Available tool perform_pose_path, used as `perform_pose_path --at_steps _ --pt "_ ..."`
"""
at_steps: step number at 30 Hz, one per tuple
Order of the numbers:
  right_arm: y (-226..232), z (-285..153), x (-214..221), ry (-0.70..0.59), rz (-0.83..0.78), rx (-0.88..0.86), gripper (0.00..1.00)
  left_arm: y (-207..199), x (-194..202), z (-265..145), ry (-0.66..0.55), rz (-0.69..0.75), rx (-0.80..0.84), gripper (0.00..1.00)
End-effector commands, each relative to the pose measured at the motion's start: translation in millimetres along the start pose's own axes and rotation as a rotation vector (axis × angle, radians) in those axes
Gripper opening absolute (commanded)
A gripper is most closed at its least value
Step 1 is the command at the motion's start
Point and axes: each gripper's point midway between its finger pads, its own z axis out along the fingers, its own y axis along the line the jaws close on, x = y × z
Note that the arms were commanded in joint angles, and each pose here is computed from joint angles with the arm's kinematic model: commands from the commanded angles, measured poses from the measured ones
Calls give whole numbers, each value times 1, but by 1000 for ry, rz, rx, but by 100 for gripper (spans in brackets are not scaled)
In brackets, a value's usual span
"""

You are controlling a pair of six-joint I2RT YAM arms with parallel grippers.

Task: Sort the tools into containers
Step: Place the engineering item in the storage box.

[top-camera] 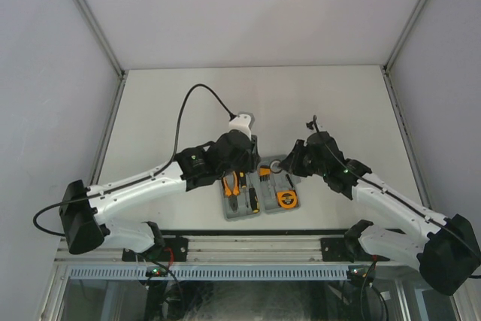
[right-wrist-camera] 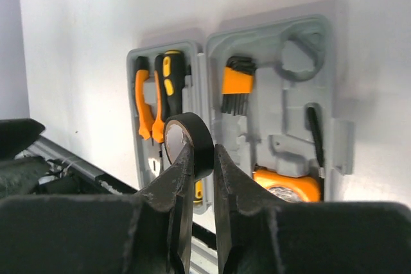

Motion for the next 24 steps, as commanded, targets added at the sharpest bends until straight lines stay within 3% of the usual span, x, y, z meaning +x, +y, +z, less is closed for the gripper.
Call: perform_pose_path --at_steps 1,10,24 --pt "-4 -8 -27 -61 -33 10 6 34 -3 -2 -30 -64 -53 41" --pt "-23 13 -39 -45 -22 32 6 114 34 -8 -16 -228 -190 41" --pt "-44 55 -52 -9 -37 127 7 130 59 -12 -10 -297 -207 39"
